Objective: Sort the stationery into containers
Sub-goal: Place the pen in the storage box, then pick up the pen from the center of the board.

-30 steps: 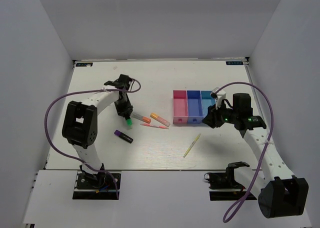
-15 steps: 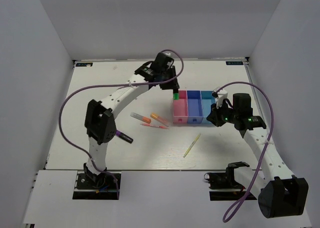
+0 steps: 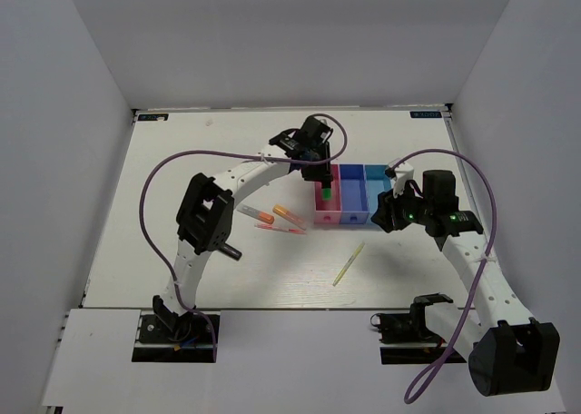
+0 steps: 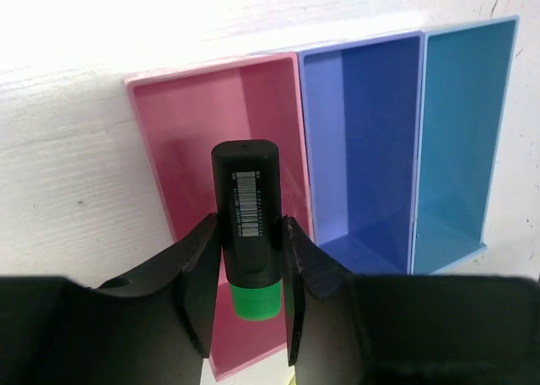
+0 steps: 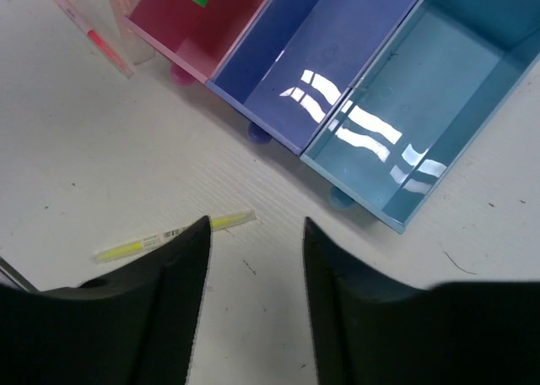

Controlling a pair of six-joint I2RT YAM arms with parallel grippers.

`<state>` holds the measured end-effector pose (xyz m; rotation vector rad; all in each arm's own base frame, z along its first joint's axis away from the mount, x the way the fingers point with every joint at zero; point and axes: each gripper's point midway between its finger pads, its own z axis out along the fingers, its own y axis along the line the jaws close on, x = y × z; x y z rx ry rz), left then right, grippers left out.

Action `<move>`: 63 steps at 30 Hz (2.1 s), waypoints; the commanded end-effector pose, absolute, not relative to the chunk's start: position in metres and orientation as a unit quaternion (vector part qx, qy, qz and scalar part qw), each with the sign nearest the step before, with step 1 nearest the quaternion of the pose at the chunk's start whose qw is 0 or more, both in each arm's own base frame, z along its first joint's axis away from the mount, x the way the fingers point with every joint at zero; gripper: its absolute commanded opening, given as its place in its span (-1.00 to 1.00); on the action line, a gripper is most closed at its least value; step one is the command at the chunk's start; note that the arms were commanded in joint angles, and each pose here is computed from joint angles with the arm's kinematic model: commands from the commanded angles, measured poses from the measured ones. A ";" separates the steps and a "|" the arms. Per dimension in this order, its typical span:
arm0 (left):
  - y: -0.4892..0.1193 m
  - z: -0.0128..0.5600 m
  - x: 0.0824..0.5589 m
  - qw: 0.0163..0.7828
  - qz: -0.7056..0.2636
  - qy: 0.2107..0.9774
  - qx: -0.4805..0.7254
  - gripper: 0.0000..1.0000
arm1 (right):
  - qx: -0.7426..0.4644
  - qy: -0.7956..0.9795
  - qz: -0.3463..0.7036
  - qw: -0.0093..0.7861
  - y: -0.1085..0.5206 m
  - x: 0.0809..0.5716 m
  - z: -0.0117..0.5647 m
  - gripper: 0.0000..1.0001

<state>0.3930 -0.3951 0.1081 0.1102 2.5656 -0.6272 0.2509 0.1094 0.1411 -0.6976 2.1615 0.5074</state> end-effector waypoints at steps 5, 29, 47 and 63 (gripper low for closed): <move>-0.399 0.131 0.394 0.269 -0.242 0.931 0.042 -0.15 | -0.280 0.846 0.197 0.409 0.109 0.256 0.145 0.12; -0.138 0.127 0.246 0.283 -0.026 0.930 -0.232 0.35 | -0.274 0.852 0.203 0.396 0.108 0.255 0.141 0.44; -0.103 0.041 0.234 0.136 0.016 0.935 -0.326 0.19 | -0.264 0.858 0.194 0.396 0.103 0.258 0.138 0.28; -0.095 -0.006 0.222 0.111 0.025 0.929 -0.351 -0.30 | -0.263 0.856 0.198 0.399 0.104 0.257 0.141 0.28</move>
